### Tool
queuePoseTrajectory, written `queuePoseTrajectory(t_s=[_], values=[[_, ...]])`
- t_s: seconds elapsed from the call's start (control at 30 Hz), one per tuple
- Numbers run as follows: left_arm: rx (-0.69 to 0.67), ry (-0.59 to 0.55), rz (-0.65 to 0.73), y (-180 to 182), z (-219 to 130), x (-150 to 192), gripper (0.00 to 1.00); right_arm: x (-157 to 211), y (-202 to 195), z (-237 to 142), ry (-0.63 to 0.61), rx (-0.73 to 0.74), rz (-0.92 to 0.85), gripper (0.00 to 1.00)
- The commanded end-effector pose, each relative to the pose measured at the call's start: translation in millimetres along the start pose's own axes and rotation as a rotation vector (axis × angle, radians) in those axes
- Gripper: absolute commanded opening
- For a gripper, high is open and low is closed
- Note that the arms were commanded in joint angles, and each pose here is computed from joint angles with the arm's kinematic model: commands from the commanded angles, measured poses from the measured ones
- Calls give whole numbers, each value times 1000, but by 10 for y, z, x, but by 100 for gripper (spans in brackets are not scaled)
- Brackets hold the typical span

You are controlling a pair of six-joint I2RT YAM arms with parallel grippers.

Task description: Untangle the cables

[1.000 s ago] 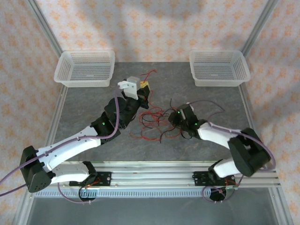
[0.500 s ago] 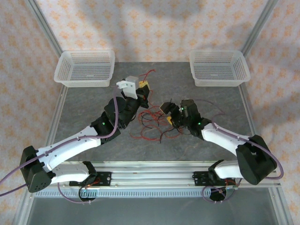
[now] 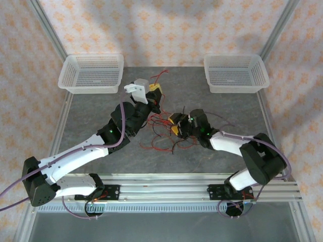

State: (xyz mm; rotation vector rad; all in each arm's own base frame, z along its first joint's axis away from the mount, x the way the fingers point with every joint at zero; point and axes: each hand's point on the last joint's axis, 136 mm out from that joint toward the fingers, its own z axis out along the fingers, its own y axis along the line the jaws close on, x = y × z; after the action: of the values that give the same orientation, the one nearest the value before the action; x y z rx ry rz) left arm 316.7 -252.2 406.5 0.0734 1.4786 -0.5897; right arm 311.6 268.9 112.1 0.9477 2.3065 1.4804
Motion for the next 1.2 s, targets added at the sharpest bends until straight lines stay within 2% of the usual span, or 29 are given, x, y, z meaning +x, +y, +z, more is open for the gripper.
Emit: queuePoseTrajectory(t_s=[0.0,0.03,0.07,0.17,0.37,0.7,0.97,1.17], values=[[47,-72,-57,-103,-32,-290,0,16,181,70,10,-60,-8,37],[52,-74,-58,-113,-38,-305,0,-3,152,86,2,-52,-7,23],[54,-77,-60,-119,-45,-326,0,-20,115,99,-6,-42,-8,14],[65,-88,-63,-144,-61,-404,0,-67,-4,140,-26,-11,-13,0],[71,-120,-45,-216,-56,-666,0,-168,-351,227,-65,96,-61,0],[56,-226,14,-307,-124,-1335,0,-430,-933,223,-174,318,-200,0],[-30,-277,74,-191,-226,-1636,0,-645,-998,103,-273,430,-318,0],[-183,-313,162,56,-365,-1857,0,-777,-884,-16,-333,479,-407,0]])
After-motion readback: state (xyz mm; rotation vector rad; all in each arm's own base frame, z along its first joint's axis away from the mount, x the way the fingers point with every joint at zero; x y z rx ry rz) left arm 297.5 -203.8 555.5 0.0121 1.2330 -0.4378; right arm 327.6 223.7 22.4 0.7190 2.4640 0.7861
